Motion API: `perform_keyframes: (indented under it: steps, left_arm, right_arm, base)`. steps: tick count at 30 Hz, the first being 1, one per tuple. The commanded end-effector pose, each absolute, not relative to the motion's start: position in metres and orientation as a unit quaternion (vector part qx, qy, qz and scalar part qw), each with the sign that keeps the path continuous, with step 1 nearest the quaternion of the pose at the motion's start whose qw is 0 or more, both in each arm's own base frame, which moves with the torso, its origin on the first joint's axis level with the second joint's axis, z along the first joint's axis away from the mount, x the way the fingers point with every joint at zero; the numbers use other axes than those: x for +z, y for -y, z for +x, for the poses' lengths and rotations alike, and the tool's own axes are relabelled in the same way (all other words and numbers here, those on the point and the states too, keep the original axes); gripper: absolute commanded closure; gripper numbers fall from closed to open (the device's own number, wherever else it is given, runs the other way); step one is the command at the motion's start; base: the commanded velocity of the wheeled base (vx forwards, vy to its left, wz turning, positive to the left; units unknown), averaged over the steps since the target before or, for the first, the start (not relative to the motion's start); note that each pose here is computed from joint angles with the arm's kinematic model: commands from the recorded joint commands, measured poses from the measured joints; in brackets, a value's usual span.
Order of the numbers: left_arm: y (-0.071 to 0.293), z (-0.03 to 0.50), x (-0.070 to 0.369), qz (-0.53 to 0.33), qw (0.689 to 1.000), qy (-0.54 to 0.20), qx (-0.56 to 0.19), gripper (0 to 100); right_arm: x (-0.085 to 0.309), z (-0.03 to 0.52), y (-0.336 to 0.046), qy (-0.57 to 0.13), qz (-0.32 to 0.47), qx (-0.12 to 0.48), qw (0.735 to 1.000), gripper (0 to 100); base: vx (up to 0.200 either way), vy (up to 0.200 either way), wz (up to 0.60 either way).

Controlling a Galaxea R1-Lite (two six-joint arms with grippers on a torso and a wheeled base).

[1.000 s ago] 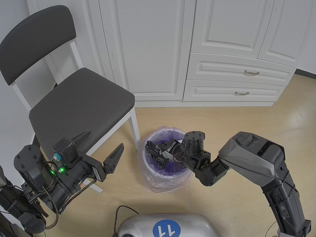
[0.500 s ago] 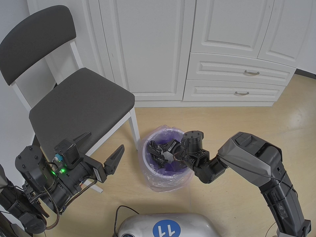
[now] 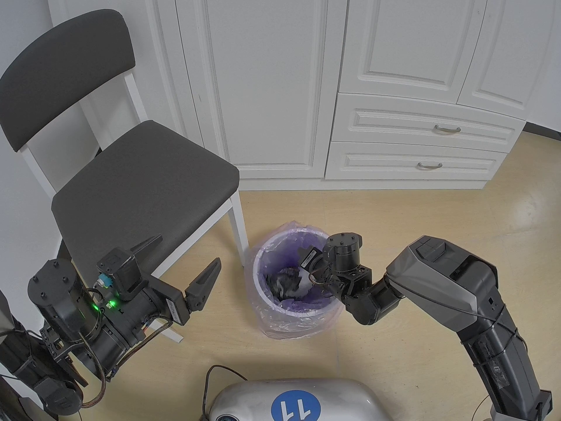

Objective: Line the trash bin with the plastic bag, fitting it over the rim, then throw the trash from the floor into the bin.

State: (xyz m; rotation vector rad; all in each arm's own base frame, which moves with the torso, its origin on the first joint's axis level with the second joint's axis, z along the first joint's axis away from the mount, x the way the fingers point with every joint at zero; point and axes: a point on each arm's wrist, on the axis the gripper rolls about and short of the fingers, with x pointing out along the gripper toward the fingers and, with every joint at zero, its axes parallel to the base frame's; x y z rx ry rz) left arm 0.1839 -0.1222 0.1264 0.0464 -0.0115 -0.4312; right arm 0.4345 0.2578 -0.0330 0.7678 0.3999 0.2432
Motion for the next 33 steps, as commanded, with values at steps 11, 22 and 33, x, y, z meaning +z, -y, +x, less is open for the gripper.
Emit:
perform_keyframes:
  steps: [11,22,33]
  left_arm:
    - [0.123,0.184,0.126,0.023,0.977,0.004,-0.214,0]
    - [0.123,0.185,0.127,0.019,0.977,0.006,-0.213,0]
    - [0.106,0.179,0.151,0.054,0.980,0.068,-0.180,0]
  right_arm:
    - [-0.019,0.432,-0.254,-0.178,0.374,0.108,0.904,0]
    - [0.053,0.404,-0.230,-0.156,0.332,0.131,0.921,0]
    - [0.104,0.345,-0.132,-0.094,0.126,0.096,0.983,0]
  base:
    - [0.000,0.000,0.00]
    - [0.000,0.000,0.00]
    - [0.000,0.000,0.00]
